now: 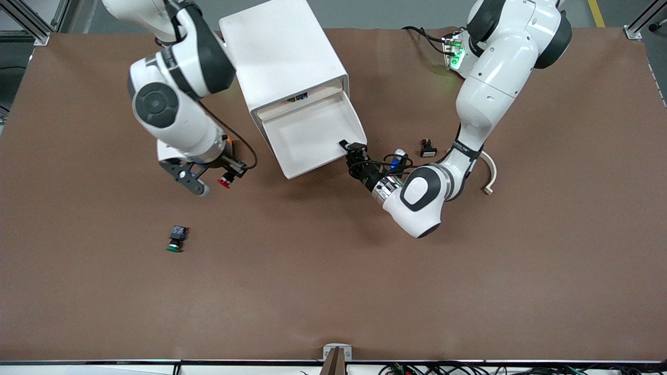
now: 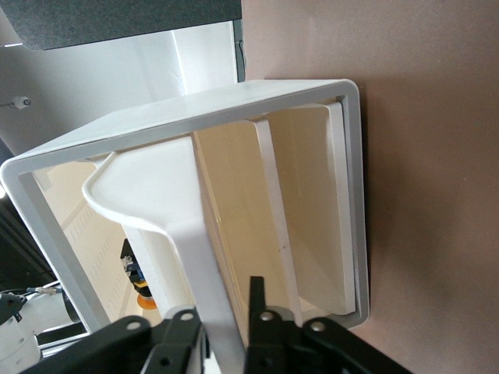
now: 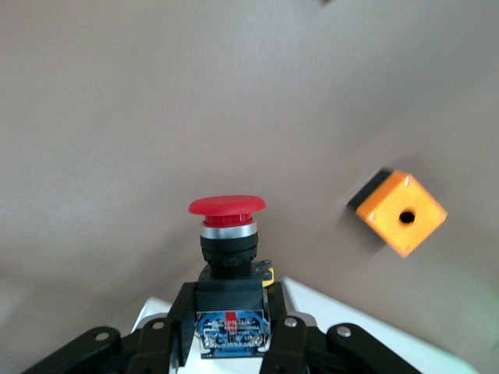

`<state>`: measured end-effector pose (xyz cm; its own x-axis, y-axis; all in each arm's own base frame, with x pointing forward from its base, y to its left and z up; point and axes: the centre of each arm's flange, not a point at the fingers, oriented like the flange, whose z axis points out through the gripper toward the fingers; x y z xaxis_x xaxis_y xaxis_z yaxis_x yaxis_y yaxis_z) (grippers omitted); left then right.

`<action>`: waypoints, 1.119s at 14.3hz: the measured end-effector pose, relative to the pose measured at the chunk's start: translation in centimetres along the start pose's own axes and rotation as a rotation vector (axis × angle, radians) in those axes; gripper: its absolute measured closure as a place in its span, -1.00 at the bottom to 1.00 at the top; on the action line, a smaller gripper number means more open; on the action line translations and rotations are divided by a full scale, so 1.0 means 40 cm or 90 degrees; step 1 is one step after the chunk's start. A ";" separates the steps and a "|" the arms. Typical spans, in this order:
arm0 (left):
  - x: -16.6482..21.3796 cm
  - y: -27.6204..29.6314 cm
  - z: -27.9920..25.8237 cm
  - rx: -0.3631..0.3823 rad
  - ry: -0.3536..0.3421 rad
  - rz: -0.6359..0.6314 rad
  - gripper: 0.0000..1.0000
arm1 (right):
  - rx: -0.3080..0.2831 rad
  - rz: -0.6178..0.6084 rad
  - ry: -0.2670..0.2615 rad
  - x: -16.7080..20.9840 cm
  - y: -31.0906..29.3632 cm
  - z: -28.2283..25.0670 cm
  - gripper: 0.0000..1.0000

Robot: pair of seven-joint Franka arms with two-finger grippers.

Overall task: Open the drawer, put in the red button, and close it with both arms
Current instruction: 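Carry the red button with the right gripper and lower it into the drawer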

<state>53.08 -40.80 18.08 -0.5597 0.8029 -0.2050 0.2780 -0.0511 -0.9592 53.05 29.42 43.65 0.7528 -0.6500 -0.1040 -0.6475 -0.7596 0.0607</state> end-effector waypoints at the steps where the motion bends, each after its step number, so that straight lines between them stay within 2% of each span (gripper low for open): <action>1: 0.000 0.000 0.000 0.000 0.000 0.000 0.30 | -0.001 0.017 0.003 -0.037 -0.014 0.000 0.20; 3: -0.005 -0.004 -0.004 -0.003 -0.001 0.033 -0.12 | -0.002 0.051 0.009 -0.095 -0.034 0.000 0.20; 5: -0.014 -0.012 -0.012 -0.006 -0.003 0.104 -0.53 | -0.002 0.084 0.014 -0.149 -0.051 0.000 0.20; 7: -0.026 -0.024 -0.025 -0.008 -0.010 0.164 -0.89 | 0.006 0.114 0.019 -0.210 -0.070 -0.003 0.20; 8: -0.033 -0.033 -0.036 -0.011 -0.012 0.198 -1.00 | 0.014 0.131 0.022 -0.241 -0.081 -0.007 0.20; 12: -0.063 -0.077 -0.090 -0.030 -0.016 0.364 -1.00 | 0.051 0.188 0.026 -0.347 -0.118 -0.009 0.20; 13: -0.063 -0.080 -0.098 -0.038 -0.005 0.400 -1.00 | 0.058 0.199 0.028 -0.372 -0.130 0.002 0.20; 16: -0.067 -0.098 -0.124 -0.075 0.067 0.516 -1.00 | 0.066 0.222 0.054 -0.434 -0.168 0.074 0.20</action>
<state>57.36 -39.79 23.35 -0.0764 0.5952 -0.7999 0.6475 -0.5804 -0.4938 43.97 45.88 42.12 0.4895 -0.8719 -0.0116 -0.8719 -0.4892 -0.0234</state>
